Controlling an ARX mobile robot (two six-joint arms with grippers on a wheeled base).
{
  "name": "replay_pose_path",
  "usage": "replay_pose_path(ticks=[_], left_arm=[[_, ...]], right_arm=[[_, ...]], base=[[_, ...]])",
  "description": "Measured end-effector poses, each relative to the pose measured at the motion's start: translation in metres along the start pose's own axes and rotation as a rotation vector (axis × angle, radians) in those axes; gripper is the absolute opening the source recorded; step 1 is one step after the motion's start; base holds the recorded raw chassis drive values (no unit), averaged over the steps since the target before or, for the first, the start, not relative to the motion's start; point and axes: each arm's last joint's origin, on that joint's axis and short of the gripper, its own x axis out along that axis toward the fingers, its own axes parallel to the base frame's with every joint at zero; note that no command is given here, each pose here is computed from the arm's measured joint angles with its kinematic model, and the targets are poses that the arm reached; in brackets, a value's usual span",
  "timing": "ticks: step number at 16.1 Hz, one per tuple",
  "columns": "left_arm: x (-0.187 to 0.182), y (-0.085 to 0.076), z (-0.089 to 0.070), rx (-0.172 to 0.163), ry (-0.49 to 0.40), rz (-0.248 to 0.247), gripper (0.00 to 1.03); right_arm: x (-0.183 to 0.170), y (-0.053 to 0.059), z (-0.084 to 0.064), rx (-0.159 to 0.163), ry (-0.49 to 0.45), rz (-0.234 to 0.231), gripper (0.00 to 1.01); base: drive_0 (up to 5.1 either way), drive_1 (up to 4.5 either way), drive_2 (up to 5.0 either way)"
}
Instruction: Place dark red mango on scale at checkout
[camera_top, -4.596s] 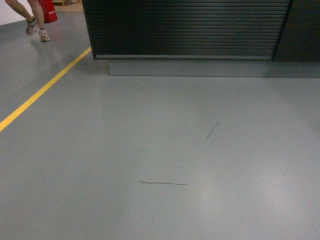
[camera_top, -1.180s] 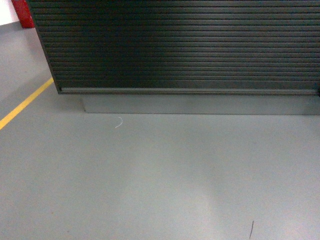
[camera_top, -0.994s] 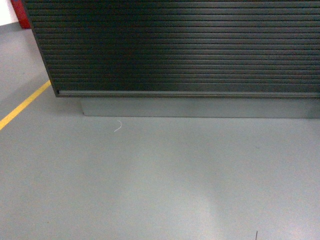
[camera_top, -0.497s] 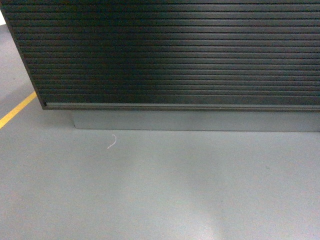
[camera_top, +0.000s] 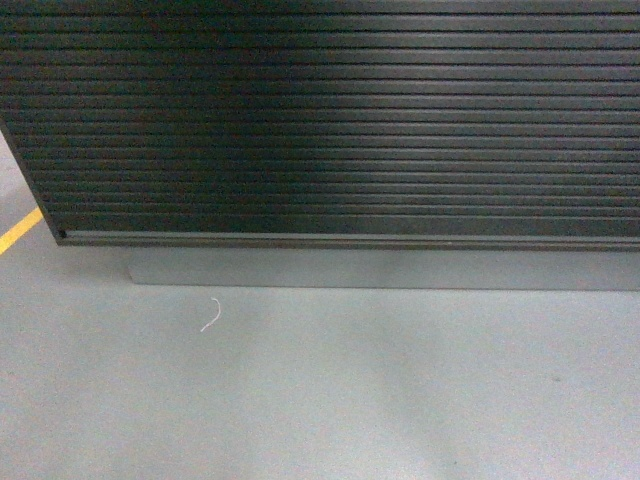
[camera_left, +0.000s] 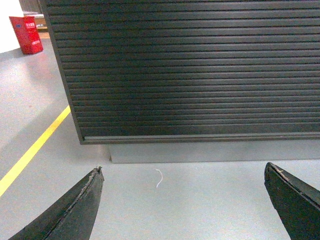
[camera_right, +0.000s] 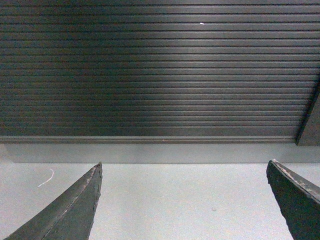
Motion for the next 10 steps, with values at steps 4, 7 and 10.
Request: replay_pose_path(ticks=[4,7,10], left_arm=[[0.0,0.0,0.0001,0.0,-0.001,0.0,0.98],[0.0,0.0,0.0,0.0,0.0,0.001,0.98],[0.0,0.0,0.0001,0.0,-0.002,0.0,0.98]], right_arm=[[0.0,0.0,0.0,0.0,0.0,0.0,0.98],[0.0,0.0,0.0001,0.0,-0.001,0.0,0.98],[0.0,0.0,0.0,0.0,0.0,0.0,0.98]], base=[[0.1,2.92,-2.8],[0.0,2.8,-2.8],[-0.1,2.69,-2.9]])
